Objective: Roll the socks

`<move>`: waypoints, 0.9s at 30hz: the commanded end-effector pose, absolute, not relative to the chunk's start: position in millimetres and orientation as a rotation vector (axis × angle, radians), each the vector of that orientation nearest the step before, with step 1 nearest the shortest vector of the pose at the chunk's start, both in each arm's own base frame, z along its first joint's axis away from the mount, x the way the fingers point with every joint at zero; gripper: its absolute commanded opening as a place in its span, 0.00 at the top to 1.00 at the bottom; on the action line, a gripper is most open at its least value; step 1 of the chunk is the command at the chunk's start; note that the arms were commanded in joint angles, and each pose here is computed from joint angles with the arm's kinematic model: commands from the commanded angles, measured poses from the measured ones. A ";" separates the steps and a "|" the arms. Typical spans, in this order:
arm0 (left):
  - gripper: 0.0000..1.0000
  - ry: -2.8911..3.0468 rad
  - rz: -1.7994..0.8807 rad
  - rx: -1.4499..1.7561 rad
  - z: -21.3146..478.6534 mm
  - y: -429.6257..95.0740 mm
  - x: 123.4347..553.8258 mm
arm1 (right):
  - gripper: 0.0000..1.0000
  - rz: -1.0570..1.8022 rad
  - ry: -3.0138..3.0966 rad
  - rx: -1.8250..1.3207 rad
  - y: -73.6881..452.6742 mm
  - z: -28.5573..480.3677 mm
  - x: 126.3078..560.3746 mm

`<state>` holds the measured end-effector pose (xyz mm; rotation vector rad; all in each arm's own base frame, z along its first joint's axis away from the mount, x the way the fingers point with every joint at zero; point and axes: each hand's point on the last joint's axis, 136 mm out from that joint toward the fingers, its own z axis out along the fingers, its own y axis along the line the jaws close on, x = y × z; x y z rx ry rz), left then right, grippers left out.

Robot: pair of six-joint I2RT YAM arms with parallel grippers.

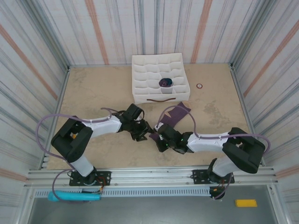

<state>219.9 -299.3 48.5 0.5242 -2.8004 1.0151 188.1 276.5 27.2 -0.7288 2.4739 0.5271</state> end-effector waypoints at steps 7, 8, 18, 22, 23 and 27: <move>0.36 -2.952 0.995 0.284 73.3 -296.3 227.4 | 1.00 0.752 2.621 -0.561 272.6 36.9 189.8; 0.36 -2.965 0.991 0.266 74.5 -297.0 227.8 | 1.00 0.772 2.626 -0.542 272.5 39.2 191.7; 0.45 -3.004 0.960 0.183 68.0 -302.6 224.9 | 1.00 0.889 2.697 -0.329 256.1 42.9 209.5; 0.52 -3.016 0.940 0.130 63.6 -310.0 222.6 | 1.00 0.966 2.737 -0.189 245.2 36.9 218.7; 0.53 -3.021 0.935 0.120 62.4 -311.9 222.4 | 1.00 0.982 2.754 -0.168 243.6 34.1 219.7; 0.55 -3.017 0.931 0.105 56.3 -319.9 222.8 | 1.00 0.967 2.813 -0.149 241.4 21.6 219.4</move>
